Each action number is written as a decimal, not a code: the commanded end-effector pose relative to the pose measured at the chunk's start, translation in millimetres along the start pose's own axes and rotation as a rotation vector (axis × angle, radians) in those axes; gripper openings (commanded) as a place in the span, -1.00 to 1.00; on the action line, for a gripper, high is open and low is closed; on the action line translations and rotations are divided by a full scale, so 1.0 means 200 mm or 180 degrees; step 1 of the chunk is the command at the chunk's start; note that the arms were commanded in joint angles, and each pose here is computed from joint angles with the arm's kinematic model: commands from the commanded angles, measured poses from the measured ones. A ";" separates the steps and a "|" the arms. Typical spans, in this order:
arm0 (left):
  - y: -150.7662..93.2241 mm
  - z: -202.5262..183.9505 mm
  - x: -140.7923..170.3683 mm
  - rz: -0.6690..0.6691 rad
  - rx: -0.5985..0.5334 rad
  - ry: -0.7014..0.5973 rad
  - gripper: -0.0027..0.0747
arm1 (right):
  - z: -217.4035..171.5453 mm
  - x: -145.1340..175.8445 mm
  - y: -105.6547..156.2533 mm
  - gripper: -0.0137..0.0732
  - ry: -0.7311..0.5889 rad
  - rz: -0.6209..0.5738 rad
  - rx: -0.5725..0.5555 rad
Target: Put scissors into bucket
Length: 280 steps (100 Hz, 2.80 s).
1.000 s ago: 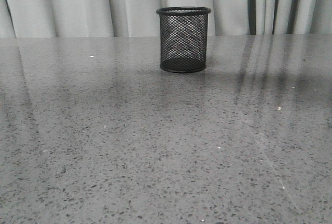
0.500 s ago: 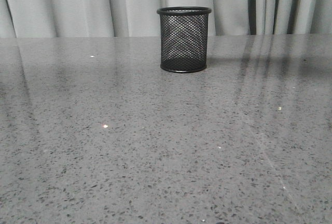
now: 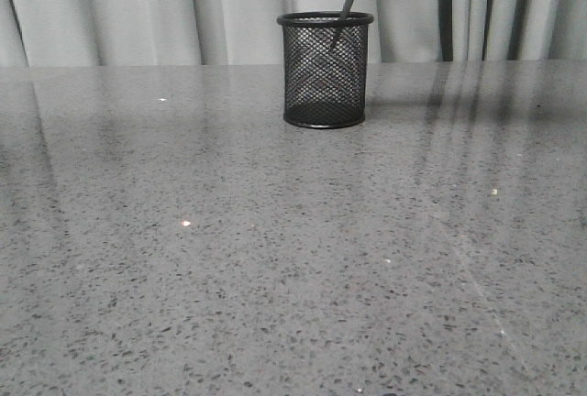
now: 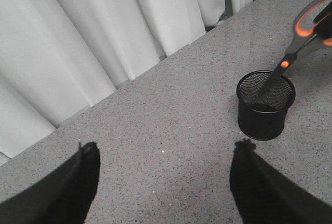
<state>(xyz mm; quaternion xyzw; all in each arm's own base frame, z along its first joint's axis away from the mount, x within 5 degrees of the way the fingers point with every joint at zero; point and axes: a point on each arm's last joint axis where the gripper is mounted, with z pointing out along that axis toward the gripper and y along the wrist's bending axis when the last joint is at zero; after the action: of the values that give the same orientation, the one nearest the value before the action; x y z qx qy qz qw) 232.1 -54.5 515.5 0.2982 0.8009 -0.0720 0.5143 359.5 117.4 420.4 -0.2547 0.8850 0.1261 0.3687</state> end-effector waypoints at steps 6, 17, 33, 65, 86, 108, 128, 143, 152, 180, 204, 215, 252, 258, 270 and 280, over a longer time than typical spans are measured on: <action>-0.02 -0.10 -0.07 -0.0031 -0.0074 -0.0383 0.34 | -0.06 -0.08 0.02 -0.79 -0.0366 -0.0072 0.0092; -0.02 -0.10 -0.07 -0.0033 -0.0067 -0.0382 0.34 | 0.00 -0.07 0.01 -0.79 -0.0290 -0.0057 0.0083; -0.02 -0.10 -0.07 -0.0033 -0.0060 -0.0371 0.34 | 0.04 -0.06 0.00 -0.79 -0.0223 -0.0050 0.0081; -0.02 -0.10 -0.07 -0.0027 -0.0056 -0.0365 0.34 | 0.10 -0.04 -0.01 -0.68 -0.0048 -0.0030 0.0026; -0.02 -0.10 -0.07 -0.0027 -0.0056 -0.0365 0.34 | 0.09 -0.05 0.00 0.21 -0.0077 -0.0028 0.0012; -0.02 -0.10 -0.07 -0.0027 -0.0056 -0.0365 0.34 | -0.07 -0.13 0.02 0.32 -0.0215 -0.0103 0.0011; -0.02 -0.10 -0.07 -0.0013 -0.0047 -0.0350 0.34 | -0.30 -0.18 0.02 0.28 -0.0453 0.0080 0.0095; -0.02 -0.10 -0.06 -0.0005 -0.0041 -0.0340 0.34 | -0.44 -0.17 0.04 -0.24 -0.0619 0.0142 0.0144; -0.02 -0.10 -0.06 -0.0005 -0.0041 -0.0340 0.18 | -0.50 -0.16 0.06 -0.70 -0.0705 0.0133 0.0163; -0.04 -0.09 -0.03 -0.0007 0.0017 -0.0222 -0.98 | -0.63 -0.02 0.11 -0.81 -0.1327 0.0238 0.0350; -0.07 -0.10 0.11 -0.0181 -0.0338 -0.0602 -0.98 | -0.65 0.38 0.15 -0.81 -0.1890 0.0394 0.0638; -0.10 -0.11 0.26 -0.0254 -0.0607 -0.0874 -0.98 | -0.68 0.58 0.19 -0.81 -0.2149 0.0421 0.0759; -0.34 -0.08 1.06 -0.0643 -0.1282 -0.1192 -0.98 | -0.61 1.27 0.29 -0.81 -0.2662 0.0464 0.1034; -0.37 -0.10 1.15 -0.0709 -0.1337 -0.1261 -0.98 | -0.58 1.36 0.30 -0.81 -0.2704 0.0466 0.1058; -0.45 -0.12 1.31 -0.0813 -0.1358 -0.1355 -0.98 | -0.54 1.48 0.31 -0.81 -0.2662 0.0473 0.1057; -0.47 -0.16 1.35 -0.0878 -0.1396 -0.1532 -0.98 | -0.52 1.51 0.31 -0.81 -0.2660 0.0508 0.1050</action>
<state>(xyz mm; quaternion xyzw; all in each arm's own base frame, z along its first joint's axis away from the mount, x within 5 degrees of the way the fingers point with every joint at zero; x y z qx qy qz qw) 81.7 -15.4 265.1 0.0849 0.7247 -0.0419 0.6826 84.4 21.6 265.2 -0.0694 0.7249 0.1056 0.6771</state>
